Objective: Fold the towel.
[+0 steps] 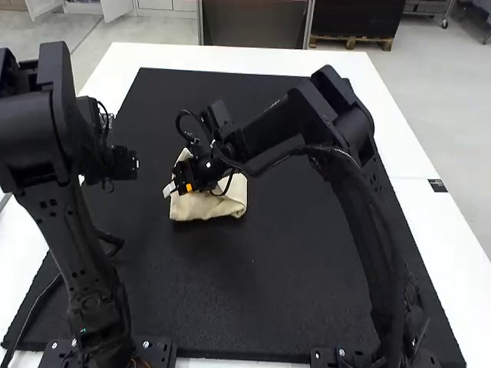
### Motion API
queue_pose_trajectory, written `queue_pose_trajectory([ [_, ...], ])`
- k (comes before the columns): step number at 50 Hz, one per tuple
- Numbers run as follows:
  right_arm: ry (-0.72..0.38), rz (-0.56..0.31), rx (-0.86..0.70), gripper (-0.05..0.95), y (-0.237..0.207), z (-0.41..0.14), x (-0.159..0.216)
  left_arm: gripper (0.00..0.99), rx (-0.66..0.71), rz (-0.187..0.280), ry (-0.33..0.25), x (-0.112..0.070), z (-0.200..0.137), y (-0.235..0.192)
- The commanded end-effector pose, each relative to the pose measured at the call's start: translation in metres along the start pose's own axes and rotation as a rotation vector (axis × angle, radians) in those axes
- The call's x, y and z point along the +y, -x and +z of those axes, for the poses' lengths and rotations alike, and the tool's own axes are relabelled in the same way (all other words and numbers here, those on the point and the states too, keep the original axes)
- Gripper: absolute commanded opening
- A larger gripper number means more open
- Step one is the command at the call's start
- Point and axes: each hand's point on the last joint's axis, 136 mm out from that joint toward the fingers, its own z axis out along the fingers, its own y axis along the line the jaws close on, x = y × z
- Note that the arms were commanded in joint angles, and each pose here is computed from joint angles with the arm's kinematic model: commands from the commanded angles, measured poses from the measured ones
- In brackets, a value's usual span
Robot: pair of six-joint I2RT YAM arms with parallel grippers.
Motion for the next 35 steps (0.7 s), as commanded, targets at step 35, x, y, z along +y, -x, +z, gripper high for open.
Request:
queue_pose_trajectory([
  [35, -0.067, -0.214, -0.223, 0.91, 0.089, -0.113, 0.03, 0.961, -0.026, 0.035, 0.027, 0.005, 0.003, 0.006],
])
